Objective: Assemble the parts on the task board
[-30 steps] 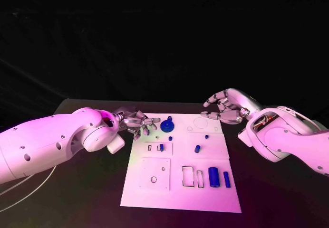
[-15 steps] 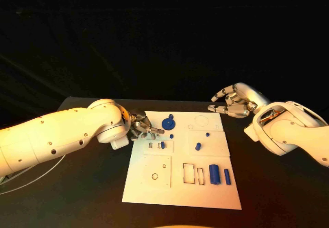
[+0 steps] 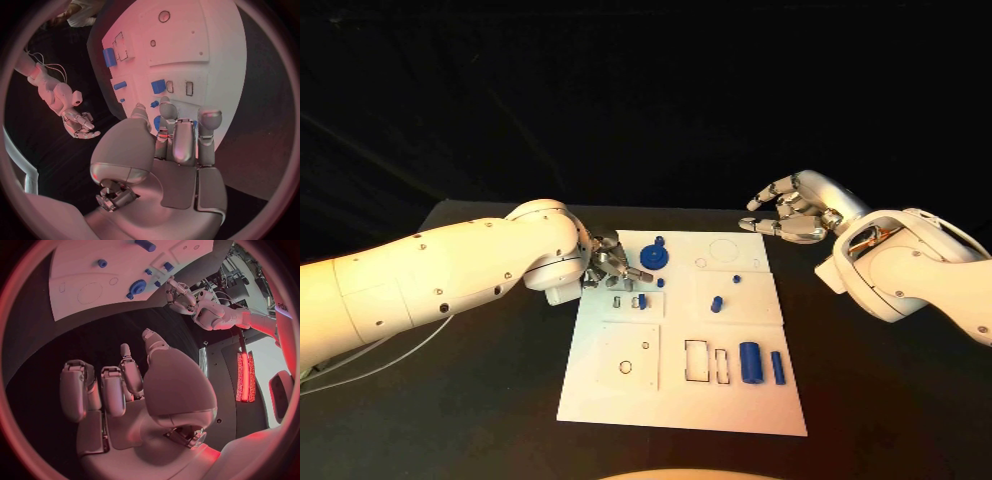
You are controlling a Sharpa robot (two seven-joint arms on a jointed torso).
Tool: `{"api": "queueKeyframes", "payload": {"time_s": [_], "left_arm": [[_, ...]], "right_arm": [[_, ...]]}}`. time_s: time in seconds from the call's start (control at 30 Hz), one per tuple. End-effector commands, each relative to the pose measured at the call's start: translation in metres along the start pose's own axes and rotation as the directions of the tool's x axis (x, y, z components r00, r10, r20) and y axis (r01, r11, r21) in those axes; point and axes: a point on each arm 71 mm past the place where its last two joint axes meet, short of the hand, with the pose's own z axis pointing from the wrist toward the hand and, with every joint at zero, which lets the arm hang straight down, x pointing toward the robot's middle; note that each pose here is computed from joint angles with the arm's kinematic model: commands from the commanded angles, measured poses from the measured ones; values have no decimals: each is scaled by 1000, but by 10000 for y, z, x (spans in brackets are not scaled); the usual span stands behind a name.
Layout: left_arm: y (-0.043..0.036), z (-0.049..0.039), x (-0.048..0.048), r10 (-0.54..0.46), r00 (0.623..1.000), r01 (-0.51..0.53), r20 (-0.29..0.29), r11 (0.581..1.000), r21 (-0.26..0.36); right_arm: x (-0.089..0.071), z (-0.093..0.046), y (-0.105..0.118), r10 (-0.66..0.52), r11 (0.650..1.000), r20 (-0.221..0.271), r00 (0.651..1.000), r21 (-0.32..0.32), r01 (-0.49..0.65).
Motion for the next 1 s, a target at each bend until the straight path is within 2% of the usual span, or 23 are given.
{"api": "queueKeyframes", "payload": {"time_s": [0.03,0.4,1.0], "left_arm": [[-26,23,23,48,998,-48,-33,999,-15],[-83,87,66,81,995,-82,-66,996,-18],[-98,122,90,111,989,-114,-100,993,-25]], "right_arm": [[7,2,-5,-6,1000,-15,1000,9,6],[11,2,-2,-7,1000,-19,1000,12,8],[19,7,4,-8,1000,-24,1000,12,8]]}}
